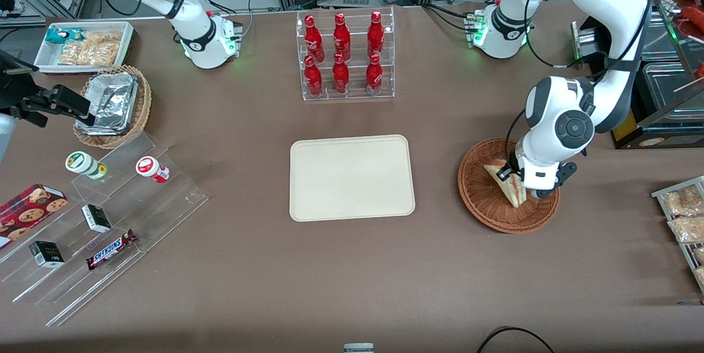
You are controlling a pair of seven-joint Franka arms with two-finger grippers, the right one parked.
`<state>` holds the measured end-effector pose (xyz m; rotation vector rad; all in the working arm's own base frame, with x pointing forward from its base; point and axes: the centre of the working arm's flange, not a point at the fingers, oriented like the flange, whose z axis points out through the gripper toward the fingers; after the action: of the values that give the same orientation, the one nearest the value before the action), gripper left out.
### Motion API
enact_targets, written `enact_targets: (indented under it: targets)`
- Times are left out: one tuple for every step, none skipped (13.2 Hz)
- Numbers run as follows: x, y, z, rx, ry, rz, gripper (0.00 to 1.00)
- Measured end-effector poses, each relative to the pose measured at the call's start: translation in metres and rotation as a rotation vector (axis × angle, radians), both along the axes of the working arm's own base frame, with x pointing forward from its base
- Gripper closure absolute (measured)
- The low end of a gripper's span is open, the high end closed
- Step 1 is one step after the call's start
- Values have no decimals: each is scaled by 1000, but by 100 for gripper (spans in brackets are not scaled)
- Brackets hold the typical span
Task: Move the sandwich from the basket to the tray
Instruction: 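Lift the sandwich and carry it with the left gripper to the tray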
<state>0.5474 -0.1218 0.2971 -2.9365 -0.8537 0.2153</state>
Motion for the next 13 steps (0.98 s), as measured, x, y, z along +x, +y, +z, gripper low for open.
enact_targets:
  targets:
    - [2, -13, 13, -9, 13, -78, 83]
    - [3, -28, 26, -20, 19, -161, 83]
    - [3, -45, 38, -27, 29, -240, 83]
    - [2, -62, 50, -33, 42, -302, 85]
    - [1, -83, 60, -42, 41, -344, 85]
    - [-1, -105, 65, -51, 34, -375, 85]
    - [-5, -127, 66, -52, 27, -396, 85]
    - [-9, -148, 65, -52, 24, -409, 85]
    - [-12, -168, 63, -55, 20, -414, 85]
    - [-14, -188, 62, -53, 11, -417, 85]
    - [-18, -213, 60, -45, -1, -418, 85]
    - [-22, -239, 57, -36, -14, -412, 85]
    - [-27, -265, 52, -28, -27, -406, 85]
